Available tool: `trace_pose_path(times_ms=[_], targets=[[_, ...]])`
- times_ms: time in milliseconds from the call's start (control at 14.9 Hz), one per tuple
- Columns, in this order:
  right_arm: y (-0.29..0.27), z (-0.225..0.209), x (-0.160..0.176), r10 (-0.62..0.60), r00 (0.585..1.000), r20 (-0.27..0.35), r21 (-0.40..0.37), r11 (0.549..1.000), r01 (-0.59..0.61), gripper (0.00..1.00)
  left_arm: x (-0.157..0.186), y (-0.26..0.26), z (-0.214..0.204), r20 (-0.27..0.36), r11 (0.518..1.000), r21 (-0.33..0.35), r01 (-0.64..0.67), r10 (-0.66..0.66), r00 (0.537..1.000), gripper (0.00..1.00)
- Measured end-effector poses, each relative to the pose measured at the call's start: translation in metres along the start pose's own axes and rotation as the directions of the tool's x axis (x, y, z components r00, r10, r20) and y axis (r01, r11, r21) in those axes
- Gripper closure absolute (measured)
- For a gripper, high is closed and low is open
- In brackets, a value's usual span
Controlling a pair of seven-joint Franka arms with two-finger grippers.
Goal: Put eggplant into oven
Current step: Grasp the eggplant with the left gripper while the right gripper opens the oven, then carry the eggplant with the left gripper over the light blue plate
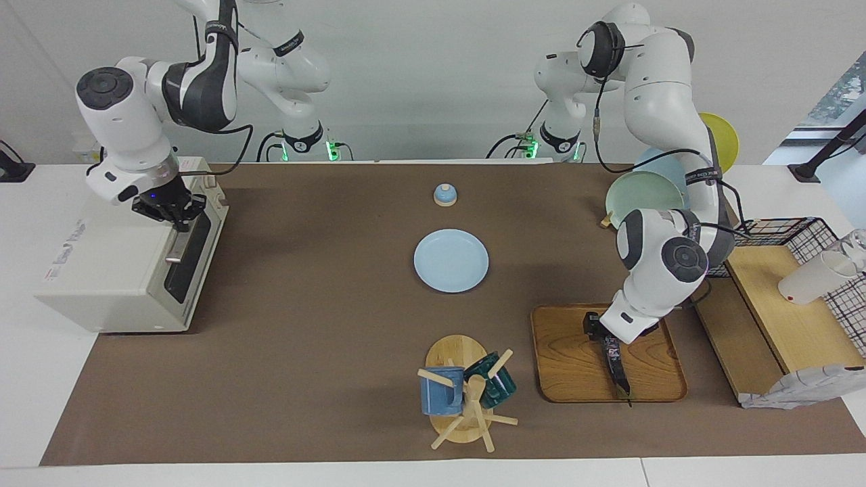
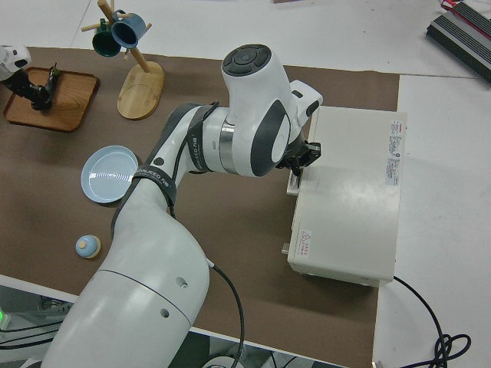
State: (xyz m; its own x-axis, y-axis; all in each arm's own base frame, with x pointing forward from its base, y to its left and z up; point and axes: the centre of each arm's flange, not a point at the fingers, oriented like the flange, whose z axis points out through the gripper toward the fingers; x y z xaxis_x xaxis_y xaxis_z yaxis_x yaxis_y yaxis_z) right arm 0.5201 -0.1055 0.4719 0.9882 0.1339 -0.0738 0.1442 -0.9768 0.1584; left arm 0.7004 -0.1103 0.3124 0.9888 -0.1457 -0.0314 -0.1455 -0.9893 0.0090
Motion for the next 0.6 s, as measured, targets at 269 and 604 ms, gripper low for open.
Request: trace_pose_path(times_ms=[269, 604], targets=[[-0.020, 0.001, 0.005, 0.012, 1.000, 0.001, 0.002, 1.000, -0.012, 0.99, -0.001, 0.003, -0.031, -0.030, 0.998, -0.057, 0.031, -0.033, 0.999, 0.57], [-0.082, 0.023, 0.022, 0.005, 1.000, -0.016, 0.047, 0.999, -0.005, 0.99, -0.048, 0.022, -0.147, 0.026, 0.991, -0.073, 0.111, -0.110, 0.994, 0.57]])
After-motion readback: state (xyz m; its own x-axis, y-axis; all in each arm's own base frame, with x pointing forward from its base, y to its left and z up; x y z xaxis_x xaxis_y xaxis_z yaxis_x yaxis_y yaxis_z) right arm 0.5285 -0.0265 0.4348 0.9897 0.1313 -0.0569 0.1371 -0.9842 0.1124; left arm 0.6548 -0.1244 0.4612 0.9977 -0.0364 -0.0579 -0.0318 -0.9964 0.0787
